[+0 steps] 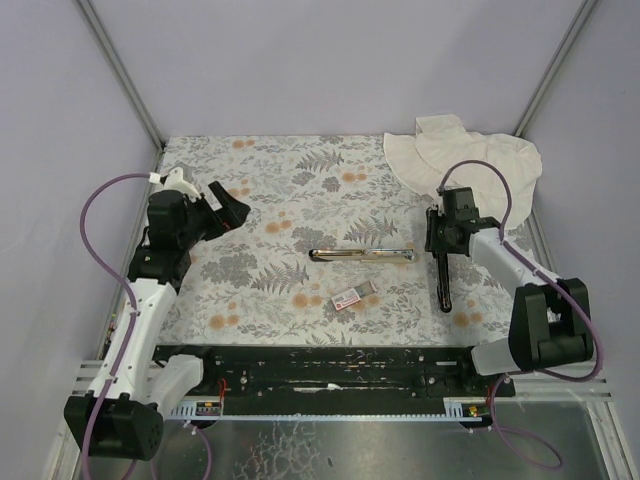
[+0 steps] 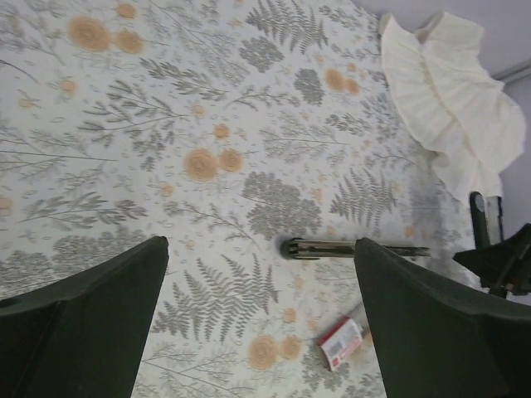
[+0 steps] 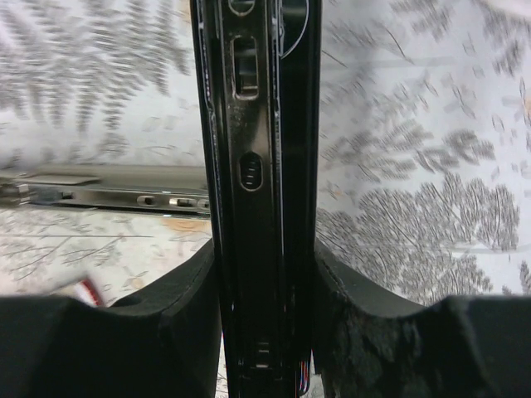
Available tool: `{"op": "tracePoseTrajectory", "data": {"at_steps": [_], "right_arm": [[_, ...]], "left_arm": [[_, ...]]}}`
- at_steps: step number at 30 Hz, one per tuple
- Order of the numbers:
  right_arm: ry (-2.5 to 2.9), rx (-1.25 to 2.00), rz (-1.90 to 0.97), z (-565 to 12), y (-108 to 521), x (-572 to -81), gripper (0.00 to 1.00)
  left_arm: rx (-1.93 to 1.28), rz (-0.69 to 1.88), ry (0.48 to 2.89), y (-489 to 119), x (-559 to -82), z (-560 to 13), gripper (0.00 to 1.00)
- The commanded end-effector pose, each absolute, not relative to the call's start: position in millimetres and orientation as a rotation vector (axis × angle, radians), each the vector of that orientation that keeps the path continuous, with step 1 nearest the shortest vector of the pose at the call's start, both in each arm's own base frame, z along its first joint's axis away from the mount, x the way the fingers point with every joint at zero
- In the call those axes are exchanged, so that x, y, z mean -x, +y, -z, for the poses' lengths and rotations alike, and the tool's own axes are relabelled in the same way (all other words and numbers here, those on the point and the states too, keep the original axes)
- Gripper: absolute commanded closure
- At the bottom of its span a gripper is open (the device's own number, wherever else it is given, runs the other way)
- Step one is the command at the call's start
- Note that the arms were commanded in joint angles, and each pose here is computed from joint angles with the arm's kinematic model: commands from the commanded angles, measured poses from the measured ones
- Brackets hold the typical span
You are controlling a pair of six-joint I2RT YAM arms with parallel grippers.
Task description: Load the staples into the stapler
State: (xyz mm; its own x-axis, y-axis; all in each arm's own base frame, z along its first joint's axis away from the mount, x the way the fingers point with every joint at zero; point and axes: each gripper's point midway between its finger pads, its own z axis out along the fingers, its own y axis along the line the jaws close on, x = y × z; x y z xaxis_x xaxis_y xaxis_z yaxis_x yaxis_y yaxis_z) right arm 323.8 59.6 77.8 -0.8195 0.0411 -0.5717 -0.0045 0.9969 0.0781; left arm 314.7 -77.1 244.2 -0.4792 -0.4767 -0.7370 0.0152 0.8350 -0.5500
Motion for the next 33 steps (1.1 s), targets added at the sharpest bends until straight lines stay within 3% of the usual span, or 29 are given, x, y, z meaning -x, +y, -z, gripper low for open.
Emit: {"op": "tracePoseTrajectory", "data": {"at_steps": [1,12,33], "right_arm": [[2.534,-0.217,-0.040,-67,39,-334,1.00],[2.657,-0.261,-0.041,-25,39,-324,0.99],[2.706,-0.268,-0.056,0,42,-316,0.57]], "left_arm": [[0.319,0.403,1.977,-48,-313,-236,0.07],[0.351,0.329,2.035,-38,-300,-196,0.07],[0.319,0.414,2.092,-53,-299,-177,0.08]]}}
